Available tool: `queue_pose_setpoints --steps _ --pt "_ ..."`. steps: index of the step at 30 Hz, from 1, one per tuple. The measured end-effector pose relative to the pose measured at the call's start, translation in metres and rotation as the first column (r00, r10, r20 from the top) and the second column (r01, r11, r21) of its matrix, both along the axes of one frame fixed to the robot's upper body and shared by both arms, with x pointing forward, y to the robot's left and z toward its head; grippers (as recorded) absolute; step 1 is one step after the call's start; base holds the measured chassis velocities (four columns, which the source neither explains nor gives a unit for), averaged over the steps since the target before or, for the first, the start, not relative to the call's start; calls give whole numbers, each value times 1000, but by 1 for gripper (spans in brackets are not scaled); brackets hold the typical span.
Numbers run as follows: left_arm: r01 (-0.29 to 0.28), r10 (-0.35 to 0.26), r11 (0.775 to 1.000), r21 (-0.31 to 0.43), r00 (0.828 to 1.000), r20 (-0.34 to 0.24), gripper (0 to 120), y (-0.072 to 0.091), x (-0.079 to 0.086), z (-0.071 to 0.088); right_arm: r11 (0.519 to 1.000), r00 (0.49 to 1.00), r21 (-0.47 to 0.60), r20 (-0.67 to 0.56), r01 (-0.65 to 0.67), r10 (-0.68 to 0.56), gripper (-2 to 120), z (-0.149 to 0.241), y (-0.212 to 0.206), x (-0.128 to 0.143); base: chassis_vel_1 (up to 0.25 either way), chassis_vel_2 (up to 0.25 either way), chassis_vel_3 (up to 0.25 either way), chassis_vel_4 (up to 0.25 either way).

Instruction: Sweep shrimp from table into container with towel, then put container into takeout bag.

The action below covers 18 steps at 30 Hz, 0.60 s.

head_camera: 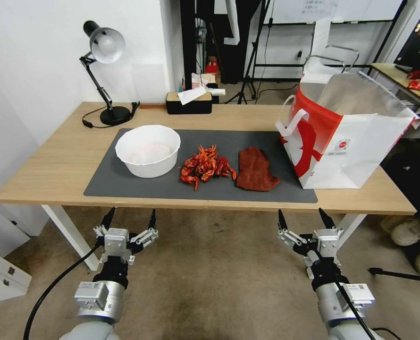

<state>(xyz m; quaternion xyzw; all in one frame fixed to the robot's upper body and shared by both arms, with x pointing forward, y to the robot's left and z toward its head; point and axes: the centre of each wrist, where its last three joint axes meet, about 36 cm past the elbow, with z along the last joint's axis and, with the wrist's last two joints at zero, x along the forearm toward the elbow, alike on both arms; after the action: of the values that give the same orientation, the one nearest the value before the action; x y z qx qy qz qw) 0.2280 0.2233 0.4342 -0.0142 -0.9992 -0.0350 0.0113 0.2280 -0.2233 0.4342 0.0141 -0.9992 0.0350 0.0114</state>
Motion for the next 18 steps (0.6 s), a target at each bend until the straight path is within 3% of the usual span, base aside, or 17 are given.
queue_pose_setpoints --steps 18 --pt "0 0 1000 0 1000 0 100 0 0 0 1000 1000 0 0 0 0 100 0 0 0 0 0 0 0"
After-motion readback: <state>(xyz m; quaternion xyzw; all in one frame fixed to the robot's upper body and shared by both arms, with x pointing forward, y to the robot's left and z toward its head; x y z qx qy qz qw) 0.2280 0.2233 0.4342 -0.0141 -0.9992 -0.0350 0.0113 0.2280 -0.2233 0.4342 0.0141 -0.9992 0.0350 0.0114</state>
